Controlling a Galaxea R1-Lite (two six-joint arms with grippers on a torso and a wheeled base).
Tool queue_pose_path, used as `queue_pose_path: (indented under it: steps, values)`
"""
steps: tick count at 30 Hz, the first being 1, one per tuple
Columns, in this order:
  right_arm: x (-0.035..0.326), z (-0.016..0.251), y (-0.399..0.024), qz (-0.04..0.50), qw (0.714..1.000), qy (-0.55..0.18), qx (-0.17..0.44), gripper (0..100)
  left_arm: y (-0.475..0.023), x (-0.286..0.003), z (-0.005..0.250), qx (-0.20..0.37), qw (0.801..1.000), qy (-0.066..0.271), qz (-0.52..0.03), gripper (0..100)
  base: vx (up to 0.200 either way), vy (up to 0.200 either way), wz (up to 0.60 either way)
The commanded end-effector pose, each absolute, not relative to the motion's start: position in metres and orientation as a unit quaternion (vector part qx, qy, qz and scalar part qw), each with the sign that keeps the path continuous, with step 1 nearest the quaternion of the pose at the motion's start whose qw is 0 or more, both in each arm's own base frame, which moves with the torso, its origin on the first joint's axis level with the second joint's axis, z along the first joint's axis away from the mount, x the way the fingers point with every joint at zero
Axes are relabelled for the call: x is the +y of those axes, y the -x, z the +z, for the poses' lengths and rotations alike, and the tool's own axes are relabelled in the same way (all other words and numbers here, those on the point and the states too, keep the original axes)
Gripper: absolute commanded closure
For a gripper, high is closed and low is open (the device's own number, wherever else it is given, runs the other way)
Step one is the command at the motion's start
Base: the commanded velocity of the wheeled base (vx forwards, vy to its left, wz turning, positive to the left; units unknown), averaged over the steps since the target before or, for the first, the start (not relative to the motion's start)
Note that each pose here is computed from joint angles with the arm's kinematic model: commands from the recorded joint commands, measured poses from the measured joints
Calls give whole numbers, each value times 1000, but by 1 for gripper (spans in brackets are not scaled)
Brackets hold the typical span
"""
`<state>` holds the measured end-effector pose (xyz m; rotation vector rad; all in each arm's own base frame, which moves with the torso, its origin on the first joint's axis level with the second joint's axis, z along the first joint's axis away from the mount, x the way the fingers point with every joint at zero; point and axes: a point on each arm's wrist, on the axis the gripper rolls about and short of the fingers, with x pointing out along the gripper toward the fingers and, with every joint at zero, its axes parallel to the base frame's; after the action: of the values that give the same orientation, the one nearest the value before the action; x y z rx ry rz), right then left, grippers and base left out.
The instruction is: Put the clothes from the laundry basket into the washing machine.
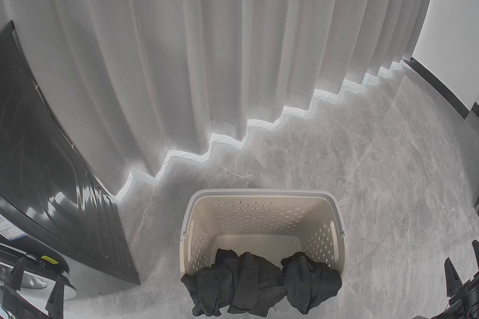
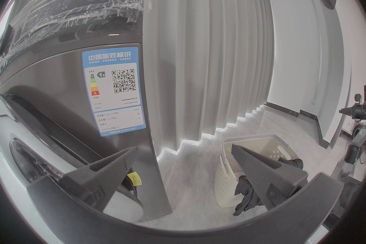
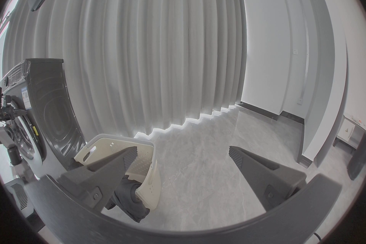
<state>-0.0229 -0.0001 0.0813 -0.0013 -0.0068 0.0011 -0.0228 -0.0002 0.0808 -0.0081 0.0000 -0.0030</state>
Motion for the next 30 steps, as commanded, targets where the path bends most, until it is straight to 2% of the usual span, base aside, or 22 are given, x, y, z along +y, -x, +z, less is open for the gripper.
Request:
queue_pose_path:
  steps: [1, 18, 21, 30]
  values:
    - [0, 76, 22, 1, 1000, 1, 5, 0, 23, 0, 75, 0, 1000, 5, -2, 0, 0, 0, 0]
    - [0, 76, 22, 1, 1000, 1, 5, 0, 23, 0, 75, 0, 1000, 5, -2, 0, 0, 0, 0]
    - [0, 76, 22, 1, 1000, 1, 5, 0, 23, 0, 75, 1, 1000, 3, -2, 0, 200, 0, 0]
    - [0, 76, 22, 1, 1000, 1, 5, 0, 23, 0, 75, 1, 1000, 3, -2, 0, 0, 0, 0]
